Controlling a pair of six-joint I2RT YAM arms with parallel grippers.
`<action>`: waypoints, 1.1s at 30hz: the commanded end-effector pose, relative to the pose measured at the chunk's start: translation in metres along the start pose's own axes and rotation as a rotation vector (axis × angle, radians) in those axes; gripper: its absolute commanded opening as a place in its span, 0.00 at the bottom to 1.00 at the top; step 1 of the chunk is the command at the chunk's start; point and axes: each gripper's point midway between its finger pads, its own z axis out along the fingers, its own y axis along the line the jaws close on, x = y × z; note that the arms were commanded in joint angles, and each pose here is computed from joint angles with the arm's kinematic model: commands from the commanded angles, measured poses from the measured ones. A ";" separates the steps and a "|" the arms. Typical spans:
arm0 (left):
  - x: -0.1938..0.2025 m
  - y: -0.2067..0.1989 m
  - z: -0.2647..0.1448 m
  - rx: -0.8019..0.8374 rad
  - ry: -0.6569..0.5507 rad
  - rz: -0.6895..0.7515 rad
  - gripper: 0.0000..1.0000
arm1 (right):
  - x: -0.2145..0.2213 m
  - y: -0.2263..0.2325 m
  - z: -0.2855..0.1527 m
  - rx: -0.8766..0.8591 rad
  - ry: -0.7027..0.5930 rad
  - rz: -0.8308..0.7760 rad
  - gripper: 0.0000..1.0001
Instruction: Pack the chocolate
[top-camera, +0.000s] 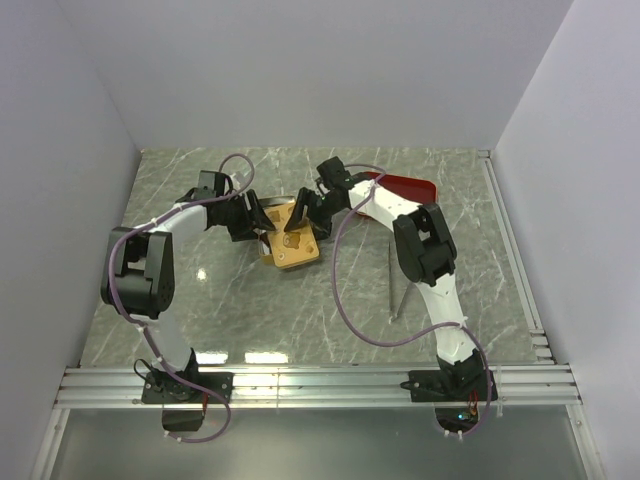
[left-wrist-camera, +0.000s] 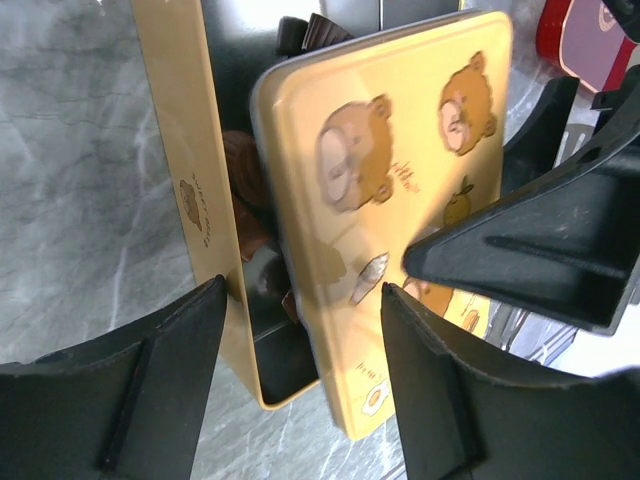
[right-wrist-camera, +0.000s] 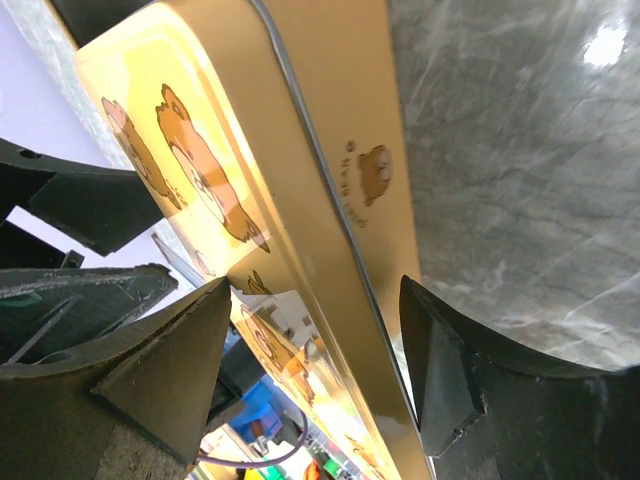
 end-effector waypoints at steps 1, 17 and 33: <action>-0.006 -0.027 0.002 0.090 -0.007 0.040 0.67 | 0.010 -0.006 0.010 0.058 0.026 -0.005 0.74; 0.001 -0.029 0.008 0.089 0.019 0.045 0.39 | 0.014 0.000 0.008 0.055 0.034 -0.028 0.93; -0.003 -0.031 0.005 0.080 0.004 0.052 0.39 | -0.006 0.003 -0.029 0.061 -0.086 -0.064 0.93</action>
